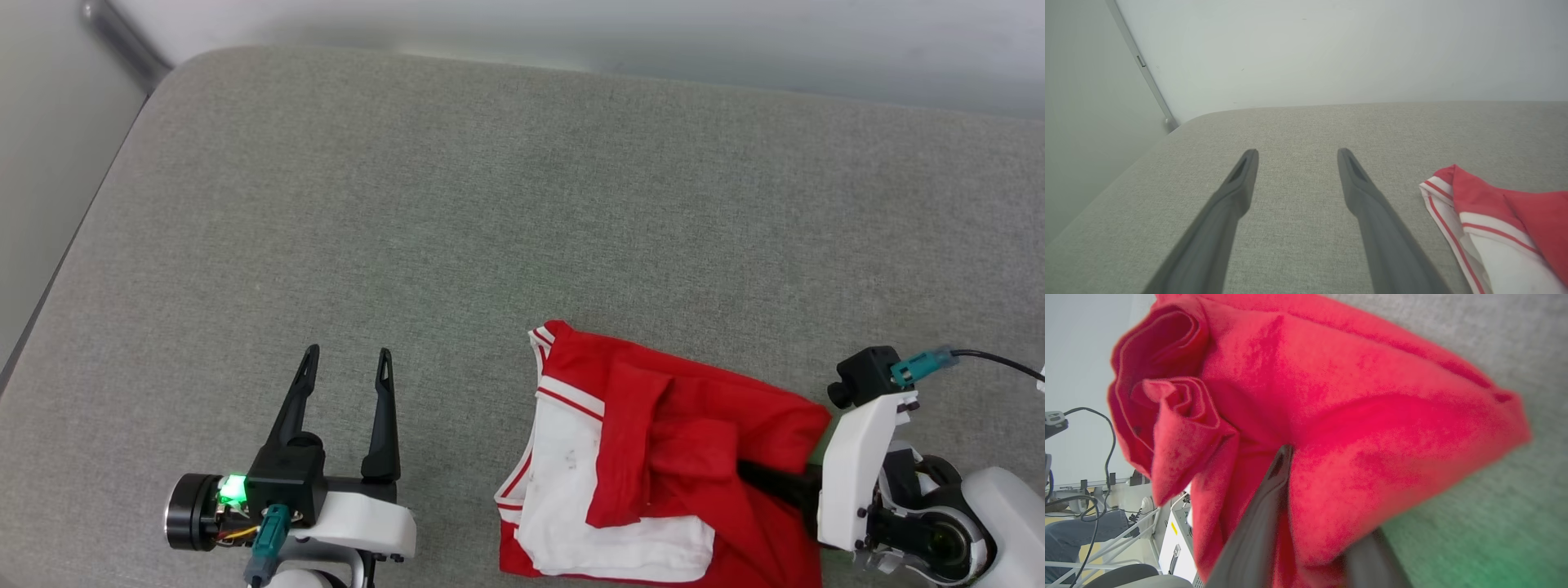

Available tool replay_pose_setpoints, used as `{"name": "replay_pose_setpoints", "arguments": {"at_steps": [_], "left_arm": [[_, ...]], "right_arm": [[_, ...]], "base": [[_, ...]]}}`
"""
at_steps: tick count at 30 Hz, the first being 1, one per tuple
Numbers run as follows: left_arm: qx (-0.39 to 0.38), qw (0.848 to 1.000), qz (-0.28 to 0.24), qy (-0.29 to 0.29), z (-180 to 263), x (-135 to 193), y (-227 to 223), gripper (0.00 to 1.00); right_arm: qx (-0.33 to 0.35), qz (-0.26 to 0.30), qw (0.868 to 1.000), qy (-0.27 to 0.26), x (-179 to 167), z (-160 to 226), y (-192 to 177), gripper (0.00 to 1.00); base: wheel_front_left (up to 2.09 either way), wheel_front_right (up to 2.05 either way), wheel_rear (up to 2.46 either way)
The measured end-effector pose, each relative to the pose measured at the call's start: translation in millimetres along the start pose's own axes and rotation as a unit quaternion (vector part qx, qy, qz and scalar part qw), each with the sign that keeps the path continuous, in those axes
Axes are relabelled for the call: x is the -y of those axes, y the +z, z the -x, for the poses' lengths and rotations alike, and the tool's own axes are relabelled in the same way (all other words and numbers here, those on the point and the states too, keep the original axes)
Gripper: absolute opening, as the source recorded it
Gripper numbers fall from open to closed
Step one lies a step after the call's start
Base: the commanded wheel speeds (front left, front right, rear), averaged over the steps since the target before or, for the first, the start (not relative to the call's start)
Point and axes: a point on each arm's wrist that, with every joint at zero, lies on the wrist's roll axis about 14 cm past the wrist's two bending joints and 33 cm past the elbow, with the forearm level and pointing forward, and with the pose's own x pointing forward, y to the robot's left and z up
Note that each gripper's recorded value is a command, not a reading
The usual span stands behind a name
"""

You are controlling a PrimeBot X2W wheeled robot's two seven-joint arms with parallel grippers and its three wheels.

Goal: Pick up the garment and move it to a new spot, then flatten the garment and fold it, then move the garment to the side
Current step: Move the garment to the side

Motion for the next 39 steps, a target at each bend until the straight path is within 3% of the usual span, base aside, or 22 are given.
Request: {"name": "replay_pose_setpoints", "arguments": {"at_steps": [4, 10, 20, 26, 31, 39], "left_arm": [[0.004, 1.0, 0.001, 0.003, 1.9, -2.0, 2.8, 1.0], [0.01, 1.0, 0.008, 0.005, 9.8, -1.2, 7.4, 1.0], [0.016, 0.999, 0.026, -0.032, 6.9, 25.8, 9.6, 1.0], [0.018, 0.996, 0.036, -0.082, -9.2, 60.7, 9.2, 1.0], [0.025, 0.99, 0.034, -0.136, -27.5, 96.8, 8.8, 1.0], [0.01, 0.981, 0.024, -0.193, -54.1, 132.9, -15.3, 1.0]], "right_arm": [[0.012, 0.023, 1.0, 0.001, -6.2, 1.8, 6.2, 0.0], [0.056, 0.101, 0.993, 0.0, -24.2, 23.5, 35.1, 0.0], [0.099, 0.246, 0.962, -0.056, -36.6, 89.4, 65.0, 0.0], [0.112, 0.264, 0.948, -0.135, -4.9, 141.8, 65.1, 0.0], [0.134, 0.235, 0.939, -0.213, 38.7, 187.2, 62.6, 0.0], [0.122, 0.196, 0.912, -0.339, 119.0, 240.0, 57.1, 0.0]], "base": [[0.0, 0.0, 0.0], [0.0, 0.0, 0.0], [0.0, 0.0, 0.0], [0.0, 0.0, 0.0], [0.0, 0.0, 0.0], [0.0, 0.0, 0.0]]}}
